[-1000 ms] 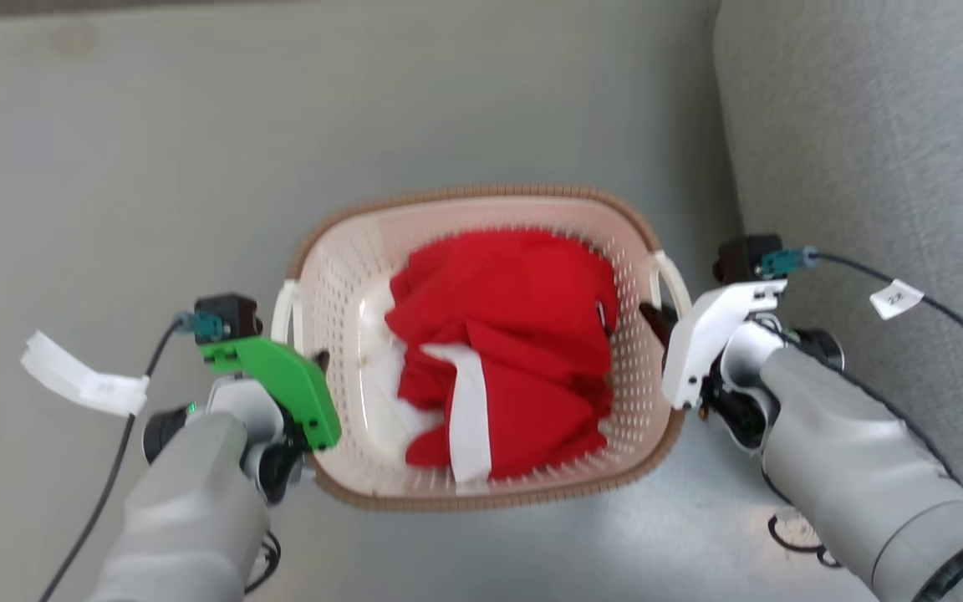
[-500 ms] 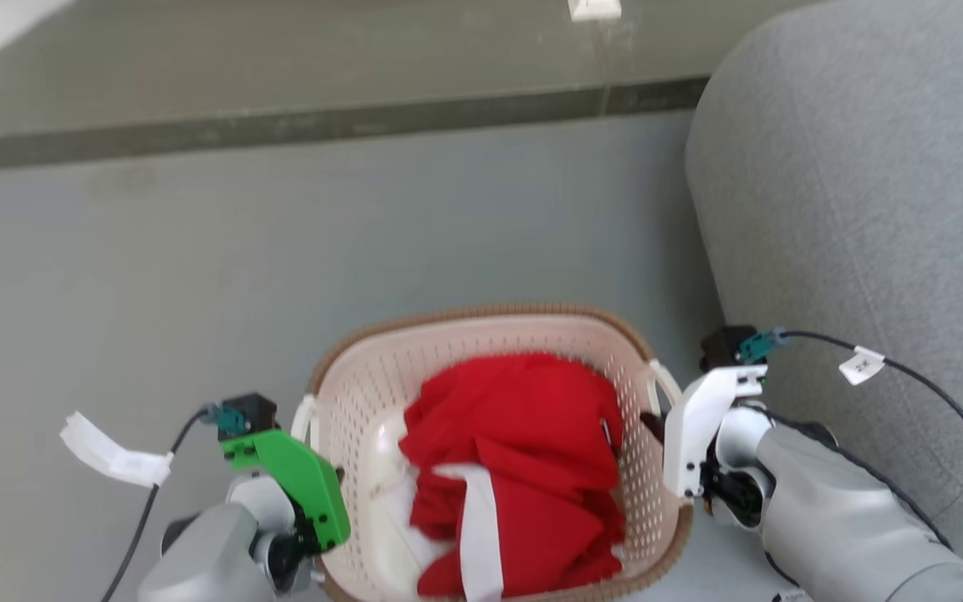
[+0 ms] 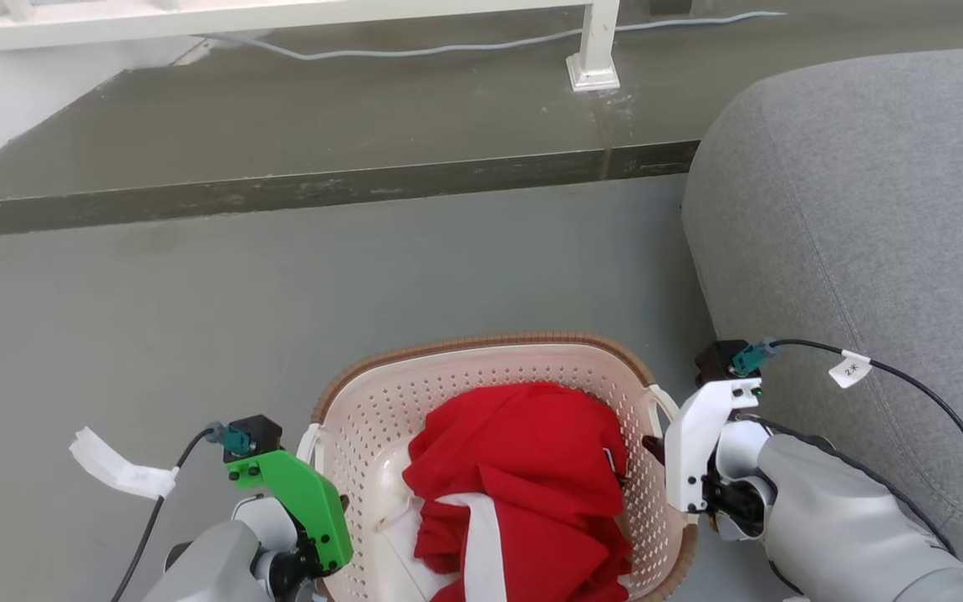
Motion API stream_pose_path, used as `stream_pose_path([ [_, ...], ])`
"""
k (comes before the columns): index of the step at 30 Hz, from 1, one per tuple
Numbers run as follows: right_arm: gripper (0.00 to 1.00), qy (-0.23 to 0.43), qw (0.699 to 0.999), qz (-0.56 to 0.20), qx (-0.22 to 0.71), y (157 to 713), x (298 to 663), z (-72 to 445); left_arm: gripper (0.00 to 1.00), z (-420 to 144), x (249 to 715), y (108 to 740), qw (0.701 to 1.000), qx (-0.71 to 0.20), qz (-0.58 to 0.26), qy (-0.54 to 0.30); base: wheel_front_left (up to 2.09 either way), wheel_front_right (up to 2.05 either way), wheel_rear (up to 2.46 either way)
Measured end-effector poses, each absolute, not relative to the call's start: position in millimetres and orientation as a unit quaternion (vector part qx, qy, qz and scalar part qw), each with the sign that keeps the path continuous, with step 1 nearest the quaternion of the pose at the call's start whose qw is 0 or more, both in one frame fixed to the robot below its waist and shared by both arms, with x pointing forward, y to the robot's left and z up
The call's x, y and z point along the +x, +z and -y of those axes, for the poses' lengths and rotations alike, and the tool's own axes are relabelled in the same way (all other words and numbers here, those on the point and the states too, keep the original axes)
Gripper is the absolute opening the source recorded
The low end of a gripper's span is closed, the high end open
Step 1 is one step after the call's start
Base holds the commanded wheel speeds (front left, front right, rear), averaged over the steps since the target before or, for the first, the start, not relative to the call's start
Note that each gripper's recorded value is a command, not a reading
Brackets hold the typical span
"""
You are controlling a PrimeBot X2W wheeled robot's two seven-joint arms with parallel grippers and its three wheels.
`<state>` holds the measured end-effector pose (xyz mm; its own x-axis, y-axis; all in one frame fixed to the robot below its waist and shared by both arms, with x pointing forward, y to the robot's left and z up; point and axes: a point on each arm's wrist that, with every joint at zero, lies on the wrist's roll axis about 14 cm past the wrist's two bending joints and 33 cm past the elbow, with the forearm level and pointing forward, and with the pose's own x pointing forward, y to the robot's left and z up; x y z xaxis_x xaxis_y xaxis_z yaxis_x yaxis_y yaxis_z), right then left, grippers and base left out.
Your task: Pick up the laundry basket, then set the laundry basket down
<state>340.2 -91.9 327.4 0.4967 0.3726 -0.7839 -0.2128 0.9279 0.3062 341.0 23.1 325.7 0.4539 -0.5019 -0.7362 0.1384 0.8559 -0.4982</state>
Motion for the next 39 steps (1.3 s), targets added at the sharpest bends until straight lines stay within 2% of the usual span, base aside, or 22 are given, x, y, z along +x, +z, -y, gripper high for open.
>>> stream_pose_path([
  [39,0.00,0.169,0.853,-0.486,0.089,320.4,333.0,95.9,0.00,-18.0,334.7,319.5,0.822,-0.191,-0.498,-0.197,0.00,0.00,0.00],
])
